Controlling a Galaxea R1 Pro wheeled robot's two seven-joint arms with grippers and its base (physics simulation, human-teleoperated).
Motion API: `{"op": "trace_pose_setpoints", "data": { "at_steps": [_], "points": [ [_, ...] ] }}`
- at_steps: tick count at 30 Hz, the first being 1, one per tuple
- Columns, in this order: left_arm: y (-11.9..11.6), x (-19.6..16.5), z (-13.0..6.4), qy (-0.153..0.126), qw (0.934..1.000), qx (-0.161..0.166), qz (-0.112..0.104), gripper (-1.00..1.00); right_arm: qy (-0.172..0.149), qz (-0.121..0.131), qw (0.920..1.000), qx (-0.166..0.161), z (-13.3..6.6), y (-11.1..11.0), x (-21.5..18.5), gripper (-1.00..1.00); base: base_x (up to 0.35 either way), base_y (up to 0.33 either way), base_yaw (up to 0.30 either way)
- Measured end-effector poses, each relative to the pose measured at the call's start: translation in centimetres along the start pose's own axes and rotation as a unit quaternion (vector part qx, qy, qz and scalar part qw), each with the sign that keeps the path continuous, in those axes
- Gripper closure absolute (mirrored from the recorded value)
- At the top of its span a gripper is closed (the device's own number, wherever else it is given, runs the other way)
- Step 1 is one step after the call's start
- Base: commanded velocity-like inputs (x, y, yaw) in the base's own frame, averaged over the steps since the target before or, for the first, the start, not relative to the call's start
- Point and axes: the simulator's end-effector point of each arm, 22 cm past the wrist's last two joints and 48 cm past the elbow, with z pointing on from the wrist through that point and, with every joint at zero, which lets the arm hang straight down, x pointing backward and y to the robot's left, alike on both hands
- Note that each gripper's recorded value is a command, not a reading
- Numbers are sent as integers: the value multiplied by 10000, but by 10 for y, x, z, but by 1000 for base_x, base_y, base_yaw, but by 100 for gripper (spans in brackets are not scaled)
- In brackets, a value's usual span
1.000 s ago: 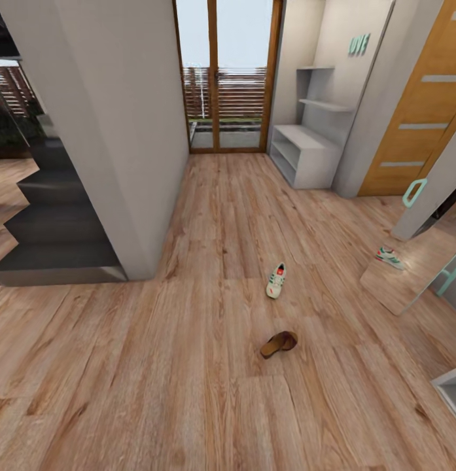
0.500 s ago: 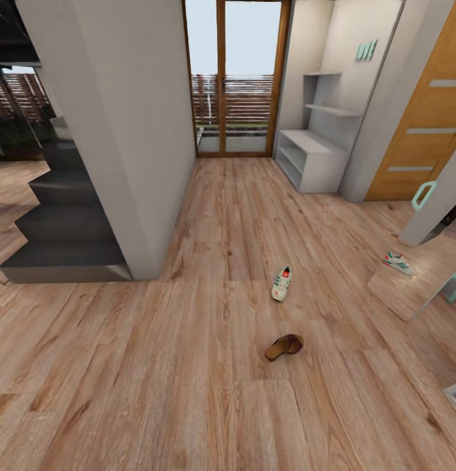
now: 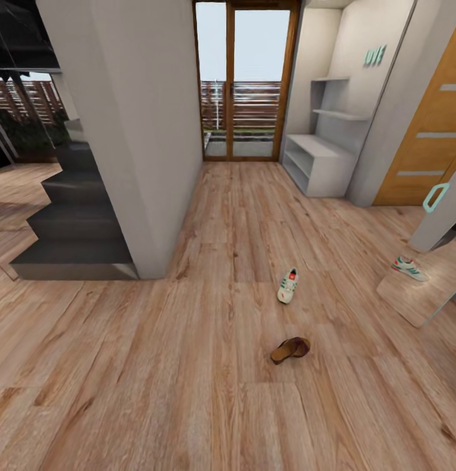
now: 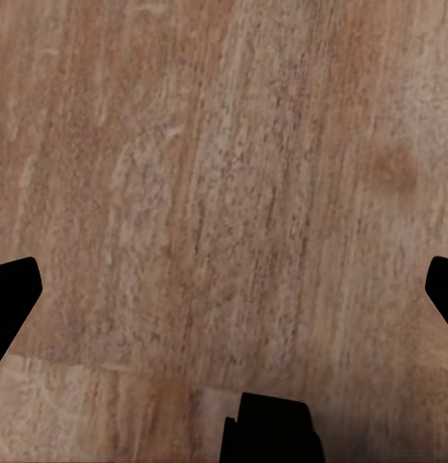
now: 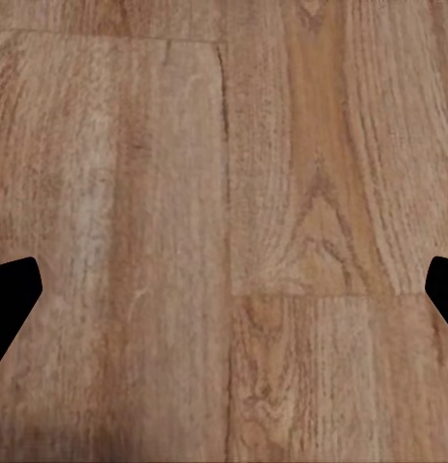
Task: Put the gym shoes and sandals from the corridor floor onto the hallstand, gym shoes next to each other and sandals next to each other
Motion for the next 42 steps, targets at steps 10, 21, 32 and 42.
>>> {"op": "trace_pose_setpoints", "data": {
  "at_steps": [10, 21, 32, 42],
  "points": [
    [-1, 7, 16, -77, 10000, 8, -10, -100, -79, 5, 10000, 4, 14, 2, 9, -100, 0, 0, 89],
    [-3, 18, 34, -134, 9999, 13, -19, -100, -138, 10, 9999, 7, 29, 4, 22, -100, 0, 0, 45],
    [-3, 33, 51, -144, 9999, 14, -19, -100, -148, 11, 9999, 8, 45, 6, 40, -100, 0, 0, 5],
    [-4, 48, 68, -145, 9999, 15, -19, -100, -151, 12, 9999, 8, 59, 8, 57, -100, 0, 0, 0]
  ]
}}
